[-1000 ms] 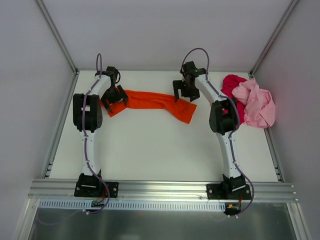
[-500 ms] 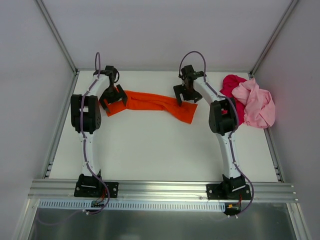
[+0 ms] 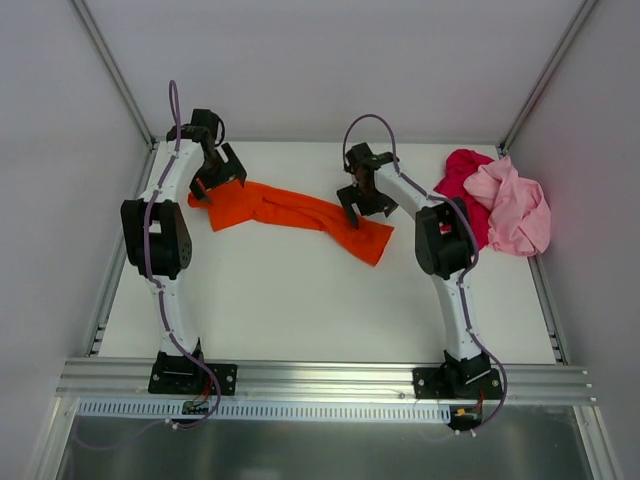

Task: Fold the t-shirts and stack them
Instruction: Rotate the tshirt 90 degrees

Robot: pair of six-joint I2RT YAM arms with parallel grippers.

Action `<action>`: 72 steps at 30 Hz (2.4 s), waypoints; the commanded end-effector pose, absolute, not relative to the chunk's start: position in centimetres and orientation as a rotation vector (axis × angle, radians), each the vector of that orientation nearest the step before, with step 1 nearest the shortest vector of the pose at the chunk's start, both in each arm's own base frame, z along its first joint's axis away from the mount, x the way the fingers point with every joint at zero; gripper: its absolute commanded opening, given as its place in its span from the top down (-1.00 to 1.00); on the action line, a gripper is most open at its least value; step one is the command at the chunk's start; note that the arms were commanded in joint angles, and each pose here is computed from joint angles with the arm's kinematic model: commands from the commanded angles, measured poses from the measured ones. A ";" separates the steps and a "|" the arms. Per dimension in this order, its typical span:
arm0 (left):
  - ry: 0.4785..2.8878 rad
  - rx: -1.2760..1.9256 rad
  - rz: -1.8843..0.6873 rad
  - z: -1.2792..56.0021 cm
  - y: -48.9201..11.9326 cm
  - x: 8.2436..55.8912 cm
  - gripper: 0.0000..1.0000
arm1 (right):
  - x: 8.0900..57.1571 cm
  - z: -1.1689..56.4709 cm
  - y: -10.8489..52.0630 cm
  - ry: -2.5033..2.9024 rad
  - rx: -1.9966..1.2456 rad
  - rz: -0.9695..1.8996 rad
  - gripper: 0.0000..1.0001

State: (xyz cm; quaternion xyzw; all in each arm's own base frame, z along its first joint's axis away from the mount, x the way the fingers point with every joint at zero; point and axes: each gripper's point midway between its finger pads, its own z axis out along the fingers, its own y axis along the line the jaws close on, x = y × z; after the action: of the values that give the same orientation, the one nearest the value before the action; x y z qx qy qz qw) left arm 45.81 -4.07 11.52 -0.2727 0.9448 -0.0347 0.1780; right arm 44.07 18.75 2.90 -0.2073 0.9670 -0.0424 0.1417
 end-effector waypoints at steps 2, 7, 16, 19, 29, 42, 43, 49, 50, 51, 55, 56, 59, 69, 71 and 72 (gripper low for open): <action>2.617 -0.758 -0.160 15.0 -4.0 46.0 -0.98 | 38.0 3.8 19.5 2.875 -0.769 -0.145 -0.99; 2.572 -0.753 -0.191 17.0 -4.0 46.7 -0.97 | 32.0 3.5 21.1 2.923 -0.902 -0.049 -1.00; 2.543 -0.805 -0.113 18.7 -2.3 45.8 -0.98 | 23.2 4.1 29.8 2.846 -1.251 0.315 -0.99; 2.599 -0.832 -0.093 17.1 -2.3 45.0 -0.98 | 21.4 5.0 33.2 2.797 -1.343 0.454 -0.99; 2.818 -0.917 -0.047 9.8 -3.1 42.8 -0.98 | 22.0 7.9 33.6 2.642 -1.412 0.360 -0.99; 2.968 -0.927 0.035 4.4 -4.3 41.3 -0.87 | 35.2 15.5 26.1 2.439 -0.888 -0.234 -0.99; 2.972 -0.923 0.039 4.3 -4.4 41.2 -0.87 | 36.0 15.7 24.9 2.417 -0.864 -0.340 -0.99; 3.027 -0.906 0.047 3.1 -4.5 41.3 -0.87 | 34.9 12.1 22.5 2.503 -0.892 -0.493 -0.99; 3.035 -0.909 0.047 2.8 -4.6 41.3 -0.87 | 34.4 11.5 22.5 2.525 -0.875 -0.479 -0.99; 3.037 -0.910 0.030 2.7 -4.8 41.3 -0.87 | 33.6 10.5 22.4 2.560 -0.887 -0.458 -0.99; 3.050 -0.889 -0.034 2.1 -5.7 41.6 -0.88 | 31.9 8.8 21.8 2.604 -0.894 -0.429 -0.99; 3.051 -0.882 -0.047 2.0 -5.9 41.8 -0.87 | 31.5 8.2 21.5 2.618 -0.907 -0.434 -0.99; 3.062 -0.855 -0.107 1.6 -6.9 42.1 -0.89 | 30.9 7.5 21.2 2.638 -0.929 -0.431 -0.99; 3.067 -0.602 -0.390 1.8 -13.1 44.3 -0.94 | 29.2 6.6 21.3 2.699 -0.995 -0.370 -1.00; 3.072 -0.595 -0.437 1.8 -13.9 44.4 -0.94 | 28.8 6.5 21.5 2.713 -1.010 -0.332 -0.99; 3.075 -0.596 -0.446 1.5 -14.0 44.5 -0.95 | 28.6 6.5 21.6 2.718 -1.019 -0.323 -1.00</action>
State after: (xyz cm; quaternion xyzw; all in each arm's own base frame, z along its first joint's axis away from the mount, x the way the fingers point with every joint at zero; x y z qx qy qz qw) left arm 43.48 -10.20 2.06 -0.2131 0.9744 -0.0718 -0.0065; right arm 29.50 21.01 4.92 -0.3415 0.9235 -0.1393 0.1056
